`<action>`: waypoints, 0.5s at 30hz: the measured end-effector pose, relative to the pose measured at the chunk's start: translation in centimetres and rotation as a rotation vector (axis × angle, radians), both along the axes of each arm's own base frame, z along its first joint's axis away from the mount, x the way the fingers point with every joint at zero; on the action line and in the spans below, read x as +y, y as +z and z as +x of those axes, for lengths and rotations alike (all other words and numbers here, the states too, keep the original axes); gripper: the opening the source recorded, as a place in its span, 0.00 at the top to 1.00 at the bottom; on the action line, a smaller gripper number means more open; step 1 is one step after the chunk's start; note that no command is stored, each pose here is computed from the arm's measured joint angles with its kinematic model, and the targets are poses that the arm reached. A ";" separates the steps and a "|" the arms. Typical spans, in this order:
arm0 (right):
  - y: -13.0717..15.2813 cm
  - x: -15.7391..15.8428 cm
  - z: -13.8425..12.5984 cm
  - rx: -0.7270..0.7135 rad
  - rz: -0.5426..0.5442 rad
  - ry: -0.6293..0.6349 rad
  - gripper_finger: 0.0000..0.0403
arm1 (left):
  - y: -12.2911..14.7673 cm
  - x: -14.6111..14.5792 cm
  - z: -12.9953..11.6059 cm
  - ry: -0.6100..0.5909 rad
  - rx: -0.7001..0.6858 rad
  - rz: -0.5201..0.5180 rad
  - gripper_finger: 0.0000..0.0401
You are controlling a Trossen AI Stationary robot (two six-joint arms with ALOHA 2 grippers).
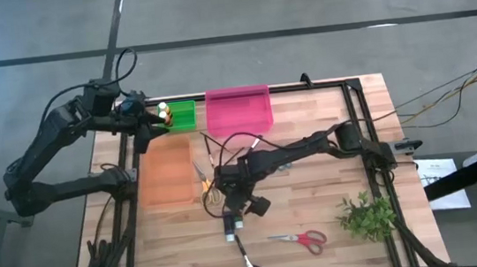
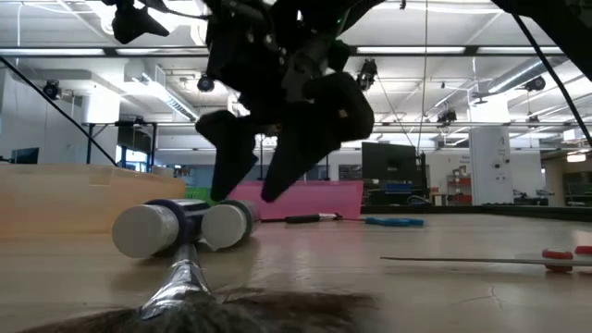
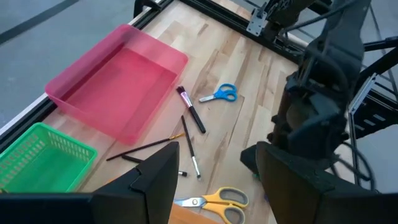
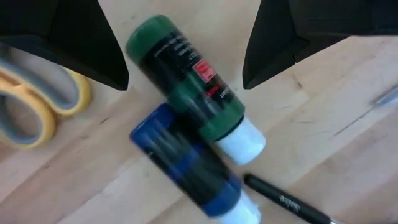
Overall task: Pick & Place Paint Supplies
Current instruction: Put the green paint bottle into the green bin
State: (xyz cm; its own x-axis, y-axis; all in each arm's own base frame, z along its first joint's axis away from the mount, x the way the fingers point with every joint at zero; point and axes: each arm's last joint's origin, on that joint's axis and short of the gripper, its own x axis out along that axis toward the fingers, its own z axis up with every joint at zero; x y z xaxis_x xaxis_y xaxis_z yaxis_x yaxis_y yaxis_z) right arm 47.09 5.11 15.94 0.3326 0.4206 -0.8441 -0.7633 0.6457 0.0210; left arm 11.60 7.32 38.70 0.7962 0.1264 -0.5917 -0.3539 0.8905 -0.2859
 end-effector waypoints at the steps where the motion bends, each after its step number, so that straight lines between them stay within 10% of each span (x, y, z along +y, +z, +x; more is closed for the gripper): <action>1: -0.4 0.0 0.0 0.015 0.002 -0.007 0.22 | 0.0 0.0 0.0 0.000 -0.001 0.000 0.44; 15: -2.5 0.0 -0.8 0.176 0.039 -0.142 0.28 | 0.0 0.0 0.0 0.000 0.000 0.001 0.44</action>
